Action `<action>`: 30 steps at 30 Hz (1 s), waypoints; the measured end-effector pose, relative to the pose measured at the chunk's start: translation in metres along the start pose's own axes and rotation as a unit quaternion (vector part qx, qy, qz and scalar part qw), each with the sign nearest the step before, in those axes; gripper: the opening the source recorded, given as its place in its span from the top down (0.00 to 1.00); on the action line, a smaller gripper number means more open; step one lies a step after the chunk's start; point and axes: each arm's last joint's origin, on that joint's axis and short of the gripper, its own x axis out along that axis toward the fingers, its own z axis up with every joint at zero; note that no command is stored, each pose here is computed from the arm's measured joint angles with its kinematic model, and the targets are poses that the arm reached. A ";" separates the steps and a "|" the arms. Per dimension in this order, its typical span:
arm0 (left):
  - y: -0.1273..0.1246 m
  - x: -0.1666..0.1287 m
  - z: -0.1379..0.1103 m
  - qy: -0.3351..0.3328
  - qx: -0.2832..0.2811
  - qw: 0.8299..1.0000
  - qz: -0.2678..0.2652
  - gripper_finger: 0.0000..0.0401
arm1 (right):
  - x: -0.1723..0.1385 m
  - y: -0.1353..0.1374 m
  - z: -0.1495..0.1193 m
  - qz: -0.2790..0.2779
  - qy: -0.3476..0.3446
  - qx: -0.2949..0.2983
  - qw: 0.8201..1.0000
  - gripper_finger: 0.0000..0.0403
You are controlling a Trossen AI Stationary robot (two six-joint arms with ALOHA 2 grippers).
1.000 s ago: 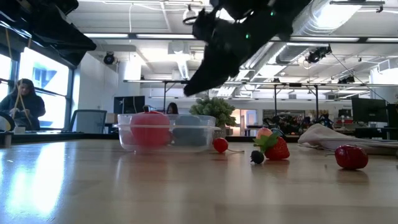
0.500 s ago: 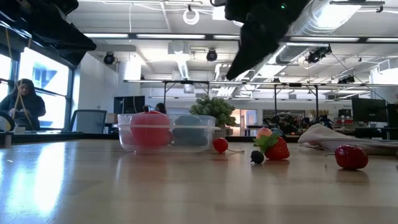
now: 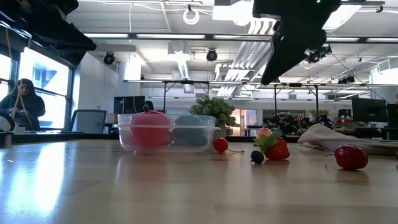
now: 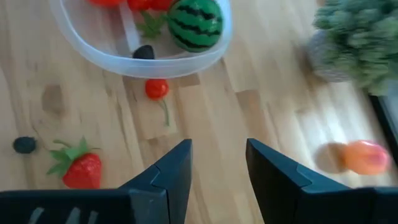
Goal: Pick and placing Produce into tupperware
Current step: Put the top red cherry into the transparent bin
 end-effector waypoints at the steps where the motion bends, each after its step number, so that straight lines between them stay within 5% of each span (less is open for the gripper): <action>1: 0.000 0.000 0.000 0.000 0.000 1.000 0.000 0.88 | -0.004 0.001 -0.002 -0.009 -0.004 0.003 1.000 0.64; 13: 0.000 0.000 0.000 0.000 0.000 1.000 0.000 0.88 | -0.042 -0.007 -0.024 -0.065 -0.111 0.055 0.990 0.64; 23: 0.000 0.000 0.000 0.000 0.000 1.000 0.000 0.88 | -0.029 -0.073 -0.040 0.087 -0.255 0.105 0.957 0.64; 30: 0.000 0.000 0.000 0.000 0.000 1.000 0.000 0.88 | -0.015 -0.082 -0.065 0.152 -0.224 0.122 0.955 0.64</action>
